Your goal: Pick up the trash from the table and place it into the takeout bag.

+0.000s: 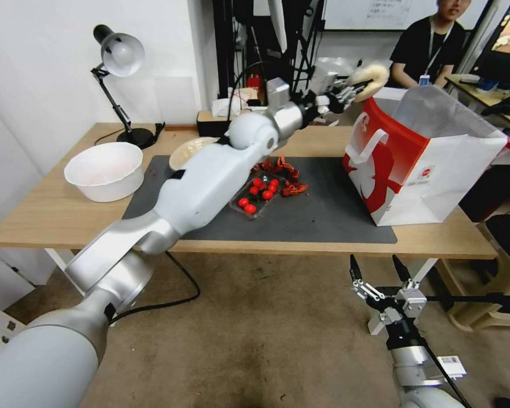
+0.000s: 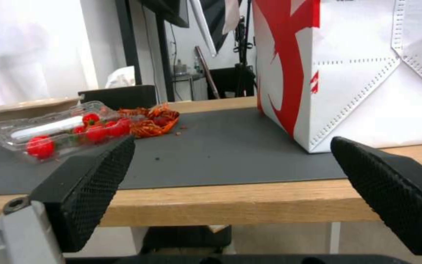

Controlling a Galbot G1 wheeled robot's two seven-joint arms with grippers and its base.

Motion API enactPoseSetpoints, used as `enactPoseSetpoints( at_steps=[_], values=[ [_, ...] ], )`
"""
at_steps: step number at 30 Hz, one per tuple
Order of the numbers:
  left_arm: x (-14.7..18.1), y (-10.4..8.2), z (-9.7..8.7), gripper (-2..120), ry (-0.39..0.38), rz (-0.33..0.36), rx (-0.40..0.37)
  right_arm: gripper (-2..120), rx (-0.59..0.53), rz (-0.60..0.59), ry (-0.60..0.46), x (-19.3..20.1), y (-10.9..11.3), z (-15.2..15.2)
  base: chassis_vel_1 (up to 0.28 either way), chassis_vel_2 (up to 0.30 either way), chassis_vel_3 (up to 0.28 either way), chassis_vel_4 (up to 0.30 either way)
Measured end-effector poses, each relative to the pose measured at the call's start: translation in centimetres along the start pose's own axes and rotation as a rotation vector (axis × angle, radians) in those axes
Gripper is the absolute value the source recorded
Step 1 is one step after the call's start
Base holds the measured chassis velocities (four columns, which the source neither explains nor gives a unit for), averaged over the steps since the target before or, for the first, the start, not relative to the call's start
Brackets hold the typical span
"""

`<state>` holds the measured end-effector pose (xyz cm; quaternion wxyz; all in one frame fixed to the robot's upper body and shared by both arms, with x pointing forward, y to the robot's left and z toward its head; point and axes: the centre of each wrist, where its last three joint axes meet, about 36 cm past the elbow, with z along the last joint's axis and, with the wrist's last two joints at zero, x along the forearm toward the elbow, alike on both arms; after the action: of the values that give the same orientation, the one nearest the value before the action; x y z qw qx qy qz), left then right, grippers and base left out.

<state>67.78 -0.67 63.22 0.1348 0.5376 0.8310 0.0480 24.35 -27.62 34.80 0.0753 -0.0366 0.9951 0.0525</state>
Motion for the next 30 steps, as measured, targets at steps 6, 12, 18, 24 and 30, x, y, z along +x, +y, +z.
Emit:
enactPoseSetpoints(
  at_steps=[6,12,18,24,30],
  values=[
    [-2.5,0.0,-0.4,5,0.038,0.020,-0.094,100,0.006,0.006,0.003,0.0,-0.4,0.2,0.000,0.000,0.000,0.000],
    [-4.5,-0.8,-1.1,5,0.065,0.042,-0.171,100,0.014,0.013,0.006,0.1,-0.9,0.5,0.000,0.000,0.000,0.000],
    [-5.0,-1.5,-1.5,5,0.094,0.090,-0.249,100,0.018,0.011,0.009,0.3,-1.2,0.6,0.000,0.000,0.000,0.000],
    [-5.1,-1.7,-1.4,5,0.132,0.133,-0.313,100,0.018,0.012,0.009,0.3,-1.3,0.7,0.000,0.000,0.000,0.000],
    [-5.2,-3.0,-0.9,34,0.130,0.180,-0.292,100,0.018,0.020,0.008,0.4,-1.4,0.9,0.000,0.000,0.000,0.000]
  ],
)
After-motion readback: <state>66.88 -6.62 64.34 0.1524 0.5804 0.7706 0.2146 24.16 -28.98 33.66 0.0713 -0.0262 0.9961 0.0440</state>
